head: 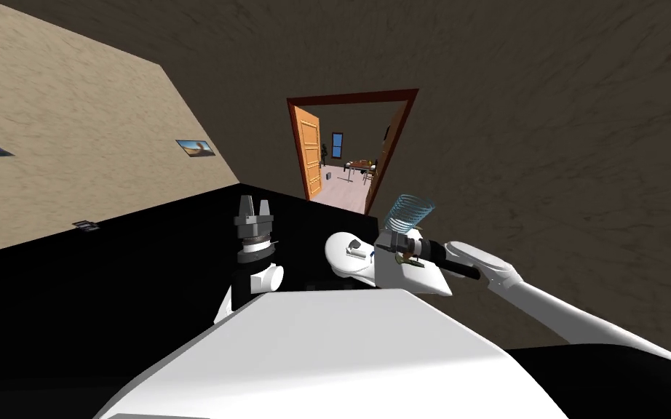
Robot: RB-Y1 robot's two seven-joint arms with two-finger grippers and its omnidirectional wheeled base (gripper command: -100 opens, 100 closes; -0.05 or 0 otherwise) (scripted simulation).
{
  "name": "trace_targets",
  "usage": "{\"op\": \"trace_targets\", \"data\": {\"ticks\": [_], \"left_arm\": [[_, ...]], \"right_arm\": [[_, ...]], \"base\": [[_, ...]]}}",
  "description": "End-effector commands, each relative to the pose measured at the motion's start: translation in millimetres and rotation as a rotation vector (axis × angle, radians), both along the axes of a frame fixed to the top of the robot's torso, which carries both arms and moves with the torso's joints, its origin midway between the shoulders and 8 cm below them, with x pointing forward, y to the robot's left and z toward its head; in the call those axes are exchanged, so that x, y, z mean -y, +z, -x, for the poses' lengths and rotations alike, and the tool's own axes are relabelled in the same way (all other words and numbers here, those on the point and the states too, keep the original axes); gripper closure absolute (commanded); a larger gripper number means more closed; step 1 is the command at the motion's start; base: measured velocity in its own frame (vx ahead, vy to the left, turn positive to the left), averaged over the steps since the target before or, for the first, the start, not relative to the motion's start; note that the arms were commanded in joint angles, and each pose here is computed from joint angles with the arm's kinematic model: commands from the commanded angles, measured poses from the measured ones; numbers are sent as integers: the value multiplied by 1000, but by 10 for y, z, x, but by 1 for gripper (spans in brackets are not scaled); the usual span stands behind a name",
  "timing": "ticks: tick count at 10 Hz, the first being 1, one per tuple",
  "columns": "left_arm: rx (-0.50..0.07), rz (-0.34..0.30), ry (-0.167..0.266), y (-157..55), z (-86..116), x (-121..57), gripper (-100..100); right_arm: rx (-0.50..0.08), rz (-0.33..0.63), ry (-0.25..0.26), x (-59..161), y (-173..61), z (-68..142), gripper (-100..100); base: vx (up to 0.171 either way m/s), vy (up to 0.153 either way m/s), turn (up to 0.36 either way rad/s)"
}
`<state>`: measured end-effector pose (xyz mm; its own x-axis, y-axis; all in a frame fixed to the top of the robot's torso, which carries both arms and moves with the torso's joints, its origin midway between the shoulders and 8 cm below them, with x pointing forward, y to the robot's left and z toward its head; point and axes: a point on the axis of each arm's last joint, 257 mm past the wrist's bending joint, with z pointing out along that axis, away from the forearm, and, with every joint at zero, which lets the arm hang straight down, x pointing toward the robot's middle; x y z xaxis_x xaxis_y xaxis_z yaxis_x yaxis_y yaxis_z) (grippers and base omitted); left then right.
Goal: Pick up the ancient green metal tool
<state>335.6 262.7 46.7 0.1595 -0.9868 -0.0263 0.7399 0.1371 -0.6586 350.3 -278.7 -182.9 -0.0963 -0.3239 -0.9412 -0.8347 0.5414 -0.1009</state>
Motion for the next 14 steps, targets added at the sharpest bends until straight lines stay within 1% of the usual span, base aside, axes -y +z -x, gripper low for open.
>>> {"op": "trace_targets", "data": {"ticks": [1, 2, 3, 4, 5, 6, 7, 8, 9, 10, 11, 12, 13, 14], "left_arm": [[0, 0, 0, 0, 0, 0, 0], [0, 0, 0, 0, 0, 0, 0], [0, 0, 0, 0, 0, 0, 0], [0, 0, 0, 0, 0, 0, 0], [0, 0, 0, 0, 0, 0, 0], [0, 0, 0, 0, 0, 0, 0], [0, 0, 0, 0, 0, 0, 0], [0, 0, 0, 0, 0, 0, 0], [0, 0, 0, 0, 0, 0, 0], [0, 0, 0, 0, 0, 0, 0], [0, 0, 0, 0, 0, 0, 0], [0, 0, 0, 0, 0, 0, 0], [0, 0, 0, 0, 0, 0, 0], [0, 0, 0, 0, 0, 0, 0]], "right_arm": [[-50, 83, -4, 234, -231, 84, -100], [-52, 100, 1, 262, -224, 85, -100], [-98, 168, -5, 490, -402, 156, -100], [-99, 179, -2, 508, -395, 156, -100], [-145, 238, -1, 701, -547, 253, -100], [-149, 255, -7, 769, -551, 244, -100], [-200, 318, -15, 1014, -697, 352, -100], [-202, 328, -14, 1040, -689, 349, -100], [-254, 385, -25, 1289, -824, 474, -100], [-255, 398, -22, 1315, -808, 471, -100], [-309, 463, -31, 1587, -909, 609, -100], [-361, 512, -32, 1787, -997, 763, -100], [-364, 526, -40, 1860, -985, 757, -100], [-418, 583, -50, 2117, -1047, 917, -100]], "base": [[-9, 29, 134], [-8, 20, 66], [-10, 22, 105], [-10, 18, 98], [-9, 24, 148], [-6, 17, 83], [-9, 25, 160], [-9, 17, 60], [-7, 21, 137], [-7, 14, 67], [-14, 26, 113], [-12, 37, 186], [-7, 25, 78], [-11, 21, 132]]}}
